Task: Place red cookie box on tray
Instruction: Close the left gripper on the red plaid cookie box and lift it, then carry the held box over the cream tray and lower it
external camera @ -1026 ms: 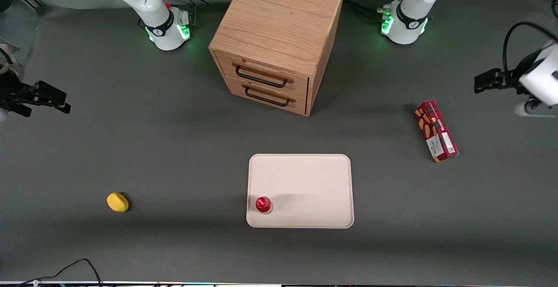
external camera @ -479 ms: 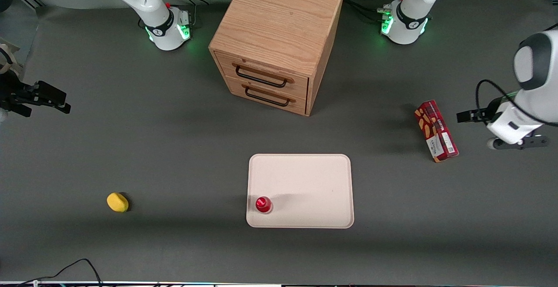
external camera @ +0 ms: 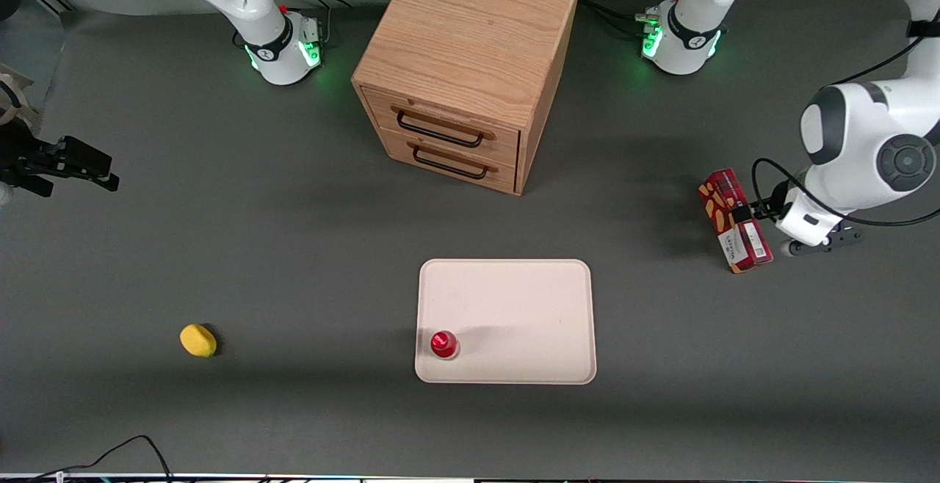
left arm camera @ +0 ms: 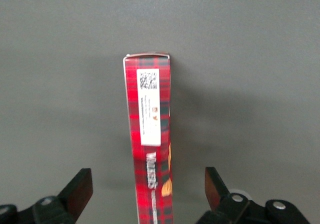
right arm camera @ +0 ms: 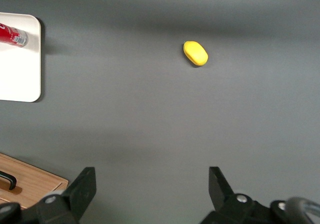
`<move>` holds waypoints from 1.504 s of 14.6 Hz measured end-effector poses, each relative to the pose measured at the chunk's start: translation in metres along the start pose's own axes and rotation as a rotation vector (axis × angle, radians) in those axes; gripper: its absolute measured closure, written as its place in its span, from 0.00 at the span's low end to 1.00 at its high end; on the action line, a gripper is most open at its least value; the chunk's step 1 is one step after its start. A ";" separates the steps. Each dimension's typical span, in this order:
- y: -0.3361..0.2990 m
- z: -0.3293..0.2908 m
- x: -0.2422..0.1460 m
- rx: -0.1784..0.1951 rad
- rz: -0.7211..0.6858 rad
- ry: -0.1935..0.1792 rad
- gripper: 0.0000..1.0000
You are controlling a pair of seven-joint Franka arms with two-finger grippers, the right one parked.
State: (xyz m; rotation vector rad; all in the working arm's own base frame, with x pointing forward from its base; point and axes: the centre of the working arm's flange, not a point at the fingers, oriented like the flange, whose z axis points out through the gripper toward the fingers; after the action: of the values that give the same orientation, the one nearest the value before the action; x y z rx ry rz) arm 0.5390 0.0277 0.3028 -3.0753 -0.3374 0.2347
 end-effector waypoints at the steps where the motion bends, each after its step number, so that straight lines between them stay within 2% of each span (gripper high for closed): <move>1: 0.000 0.010 0.001 -0.002 -0.002 0.011 0.00; 4: 0.000 0.047 -0.006 -0.005 -0.002 0.041 0.00; 8: 0.000 0.076 -0.010 -0.003 -0.001 0.044 0.04; 11: 0.002 0.078 -0.010 -0.003 0.002 0.045 0.33; 12: 0.002 0.078 -0.010 -0.003 0.004 0.045 0.48; 15: 0.003 0.076 -0.010 -0.003 0.011 0.045 0.76; 19: 0.011 0.033 -0.022 0.002 0.033 -0.017 0.77; 22: 0.021 -0.068 -0.041 0.005 0.062 -0.070 0.78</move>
State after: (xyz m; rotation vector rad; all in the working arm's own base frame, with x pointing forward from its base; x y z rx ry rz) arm 0.5147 -0.0033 0.3750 -3.0812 -0.2431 0.3448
